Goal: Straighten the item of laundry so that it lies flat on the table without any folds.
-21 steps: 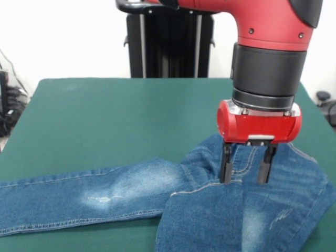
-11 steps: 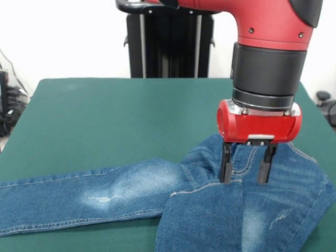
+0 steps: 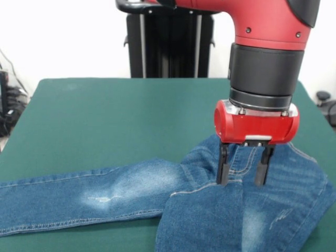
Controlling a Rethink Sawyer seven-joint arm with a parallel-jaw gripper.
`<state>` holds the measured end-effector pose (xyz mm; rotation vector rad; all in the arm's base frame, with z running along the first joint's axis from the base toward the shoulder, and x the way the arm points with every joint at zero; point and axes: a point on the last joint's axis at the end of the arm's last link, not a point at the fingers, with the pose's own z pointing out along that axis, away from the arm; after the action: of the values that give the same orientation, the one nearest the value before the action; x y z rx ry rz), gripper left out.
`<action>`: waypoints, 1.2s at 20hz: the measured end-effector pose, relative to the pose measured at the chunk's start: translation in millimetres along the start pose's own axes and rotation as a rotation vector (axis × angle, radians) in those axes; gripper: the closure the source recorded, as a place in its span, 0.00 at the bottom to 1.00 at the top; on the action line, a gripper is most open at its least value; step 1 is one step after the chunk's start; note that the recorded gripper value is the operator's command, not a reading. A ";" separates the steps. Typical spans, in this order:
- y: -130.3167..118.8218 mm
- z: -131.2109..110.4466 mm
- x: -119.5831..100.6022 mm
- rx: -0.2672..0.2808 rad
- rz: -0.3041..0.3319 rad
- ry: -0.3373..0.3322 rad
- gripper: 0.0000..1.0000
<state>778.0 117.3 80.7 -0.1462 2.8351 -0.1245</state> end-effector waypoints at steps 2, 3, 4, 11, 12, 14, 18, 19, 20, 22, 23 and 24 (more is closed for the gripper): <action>-0.2 0.0 -0.4 0.002 -0.001 -0.004 0.00; -0.3 0.0 -0.7 0.002 -0.001 -0.006 0.00; -0.3 0.1 -0.6 0.003 -0.001 -0.006 0.00; -0.4 0.3 -0.2 0.003 -0.003 -0.005 0.00; -0.4 0.5 -0.1 0.004 -0.003 -0.005 0.00; -0.3 1.5 0.7 0.004 -0.004 -0.003 0.00; -0.2 2.4 1.3 0.004 -0.004 -0.002 0.00; -0.1 2.6 1.5 0.004 -0.004 -0.001 0.00; -0.1 2.6 1.5 0.004 -0.004 -0.001 0.00; -1.0 2.6 1.4 0.004 -0.003 -0.001 0.00; -1.3 2.7 1.4 0.004 -0.003 -0.001 0.00; -2.1 2.8 1.4 0.005 -0.002 -0.001 0.00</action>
<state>777.7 114.8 77.8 -0.1480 2.8336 -0.1312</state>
